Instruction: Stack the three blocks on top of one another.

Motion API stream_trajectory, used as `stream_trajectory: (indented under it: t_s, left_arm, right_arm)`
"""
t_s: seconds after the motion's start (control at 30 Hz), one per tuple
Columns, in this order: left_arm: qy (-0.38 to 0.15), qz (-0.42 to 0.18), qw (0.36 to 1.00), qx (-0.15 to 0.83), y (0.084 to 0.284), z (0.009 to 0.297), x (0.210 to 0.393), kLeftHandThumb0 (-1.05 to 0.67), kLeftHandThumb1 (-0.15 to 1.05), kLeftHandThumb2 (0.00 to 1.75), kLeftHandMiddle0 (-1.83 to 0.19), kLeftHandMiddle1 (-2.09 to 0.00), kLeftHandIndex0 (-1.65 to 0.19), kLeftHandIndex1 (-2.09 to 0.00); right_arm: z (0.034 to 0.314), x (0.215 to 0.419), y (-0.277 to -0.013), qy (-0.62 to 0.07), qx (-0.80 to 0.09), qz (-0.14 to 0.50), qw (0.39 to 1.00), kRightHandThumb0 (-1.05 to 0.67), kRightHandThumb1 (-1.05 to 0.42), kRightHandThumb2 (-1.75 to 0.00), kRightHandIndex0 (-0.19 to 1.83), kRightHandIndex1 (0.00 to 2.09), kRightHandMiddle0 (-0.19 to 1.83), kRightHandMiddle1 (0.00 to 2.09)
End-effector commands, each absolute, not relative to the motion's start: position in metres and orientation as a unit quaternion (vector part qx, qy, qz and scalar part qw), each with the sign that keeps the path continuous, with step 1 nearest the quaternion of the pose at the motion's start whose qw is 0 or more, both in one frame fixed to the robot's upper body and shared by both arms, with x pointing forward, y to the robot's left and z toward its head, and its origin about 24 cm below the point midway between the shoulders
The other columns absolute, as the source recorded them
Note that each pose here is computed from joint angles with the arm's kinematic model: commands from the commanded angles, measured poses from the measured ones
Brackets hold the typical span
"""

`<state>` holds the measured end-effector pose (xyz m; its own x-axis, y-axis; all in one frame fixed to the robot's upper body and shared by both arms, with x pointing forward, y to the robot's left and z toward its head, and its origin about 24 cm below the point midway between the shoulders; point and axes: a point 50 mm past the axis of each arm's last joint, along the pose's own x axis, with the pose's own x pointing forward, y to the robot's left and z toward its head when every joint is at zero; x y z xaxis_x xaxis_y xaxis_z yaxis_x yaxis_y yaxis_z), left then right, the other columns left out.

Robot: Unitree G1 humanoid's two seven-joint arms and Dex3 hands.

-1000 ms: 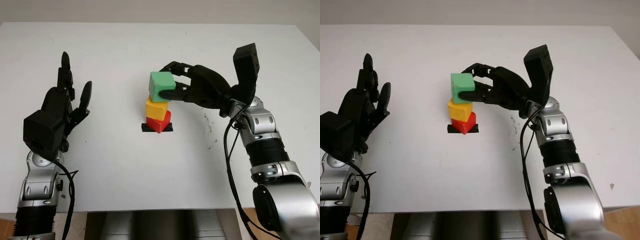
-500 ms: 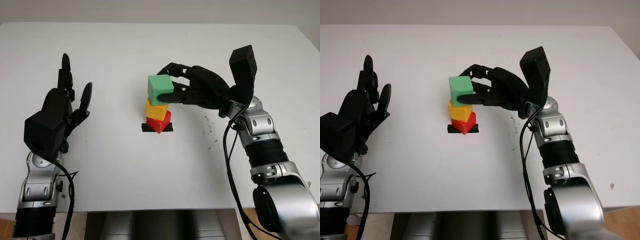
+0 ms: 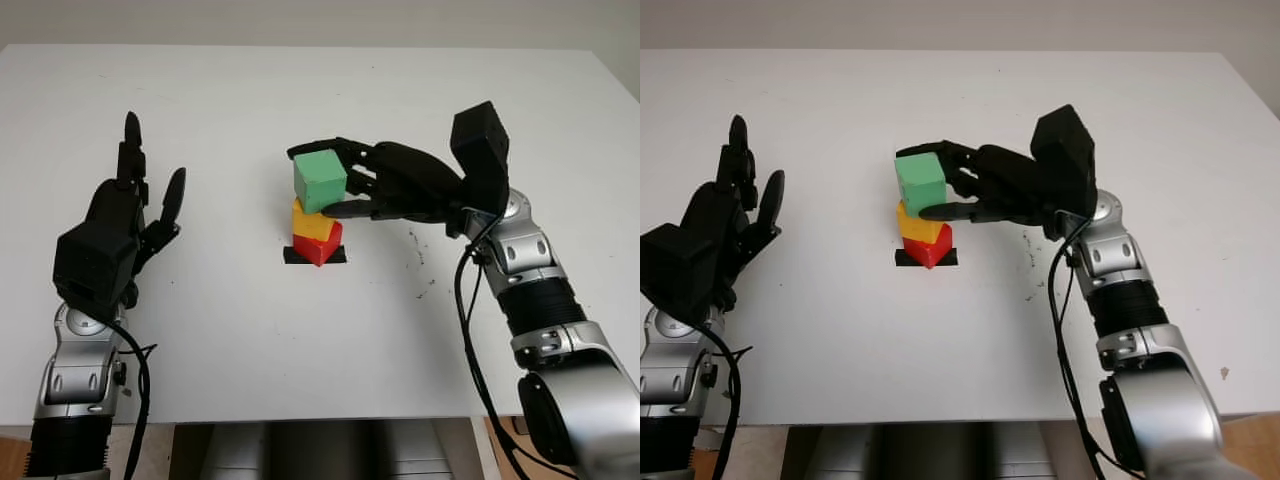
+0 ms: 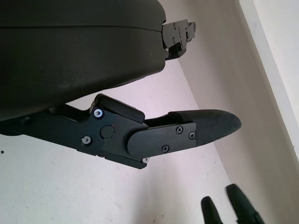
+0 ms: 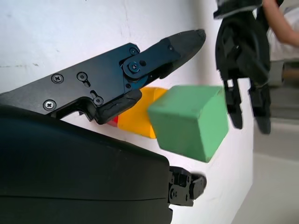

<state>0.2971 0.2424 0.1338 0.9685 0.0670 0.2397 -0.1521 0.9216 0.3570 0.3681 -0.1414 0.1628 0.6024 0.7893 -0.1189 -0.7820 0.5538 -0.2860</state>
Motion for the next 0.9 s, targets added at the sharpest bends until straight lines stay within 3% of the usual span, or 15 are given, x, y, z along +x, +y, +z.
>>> stream_trajectory:
  t_s: [0.0, 0.27, 0.33, 0.4, 0.57, 0.87]
  left_arm:
    - [-0.117, 0.05, 0.974, 0.188, 0.24, 0.134, 0.294, -0.82, 1.05, 0.6, 0.19, 0.0, 0.19, 0.0]
    - [-0.132, 0.027, 0.981, 0.139, 0.23, 0.131, 0.291, -0.81, 1.05, 0.55, 0.19, 0.0, 0.19, 0.0]
    - [-0.136, 0.025, 0.982, 0.131, 0.226, 0.132, 0.291, -0.81, 1.05, 0.54, 0.19, 0.0, 0.19, 0.0]
    - [-0.141, 0.024, 0.982, 0.123, 0.224, 0.131, 0.29, -0.81, 1.05, 0.53, 0.19, 0.0, 0.19, 0.0]
    - [-0.149, 0.029, 0.983, 0.102, 0.218, 0.127, 0.291, -0.82, 1.05, 0.52, 0.19, 0.0, 0.19, 0.0]
    - [-0.129, 0.014, 0.988, 0.083, 0.209, 0.115, 0.298, -0.82, 1.05, 0.56, 0.19, 0.0, 0.19, -0.01]
  right_arm:
    - [0.166, 0.362, -0.15, -0.029, -0.162, 0.442, 0.882, -0.86, -0.87, -0.05, -0.19, 0.0, -0.19, 0.01]
    - [0.177, 0.342, -0.171, -0.12, -0.086, 0.371, 0.917, -1.04, -0.98, -0.09, -0.19, 0.0, -0.19, 0.0]
    - [0.174, 0.34, -0.175, -0.147, -0.042, 0.309, 0.939, -0.94, -1.03, -0.44, -0.19, 0.0, -0.19, 0.0]
    - [0.169, 0.341, -0.176, -0.158, -0.006, 0.236, 0.959, -0.82, -1.04, -0.65, -0.19, 0.0, -0.19, 0.0]
    - [0.148, 0.347, -0.177, -0.132, 0.001, 0.117, 0.984, -0.69, -1.05, -0.77, -0.19, 0.0, -0.19, 0.0]
    - [0.112, 0.353, -0.165, -0.059, 0.008, 0.086, 0.995, -0.74, -1.05, -0.78, -0.19, 0.0, -0.19, 0.0]
